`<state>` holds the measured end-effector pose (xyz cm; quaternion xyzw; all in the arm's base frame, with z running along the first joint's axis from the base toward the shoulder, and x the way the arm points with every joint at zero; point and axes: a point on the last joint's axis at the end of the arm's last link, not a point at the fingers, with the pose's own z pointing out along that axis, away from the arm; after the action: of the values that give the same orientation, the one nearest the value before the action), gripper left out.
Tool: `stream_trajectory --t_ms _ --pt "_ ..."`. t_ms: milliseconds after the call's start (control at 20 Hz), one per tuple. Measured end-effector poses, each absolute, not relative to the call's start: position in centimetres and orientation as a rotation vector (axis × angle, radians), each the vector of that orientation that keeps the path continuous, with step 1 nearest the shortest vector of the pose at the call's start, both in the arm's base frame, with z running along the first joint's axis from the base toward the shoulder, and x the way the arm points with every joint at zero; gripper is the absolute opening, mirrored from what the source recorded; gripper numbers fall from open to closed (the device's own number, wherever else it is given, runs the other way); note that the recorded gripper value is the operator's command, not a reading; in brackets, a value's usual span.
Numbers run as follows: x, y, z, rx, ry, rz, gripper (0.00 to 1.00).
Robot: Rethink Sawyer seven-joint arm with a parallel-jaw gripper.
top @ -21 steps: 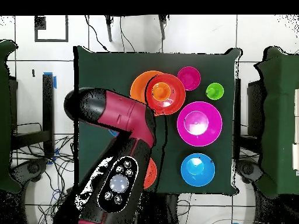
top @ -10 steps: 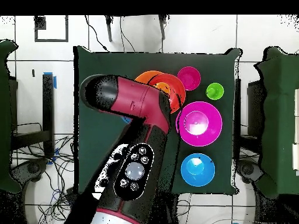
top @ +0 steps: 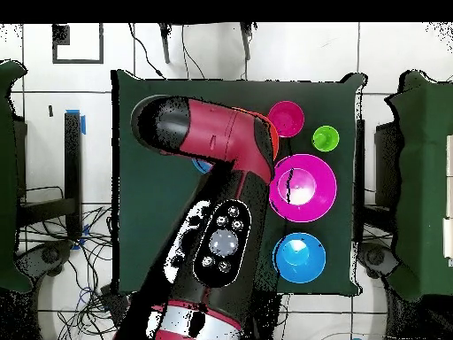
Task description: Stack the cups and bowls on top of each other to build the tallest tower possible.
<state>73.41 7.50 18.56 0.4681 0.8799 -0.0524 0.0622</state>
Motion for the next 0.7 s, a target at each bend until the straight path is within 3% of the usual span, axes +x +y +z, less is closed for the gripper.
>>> stream_trajectory --t_ms 700 --pt "74.9 6.6 18.0 1.383 2.681 -0.122 0.00"
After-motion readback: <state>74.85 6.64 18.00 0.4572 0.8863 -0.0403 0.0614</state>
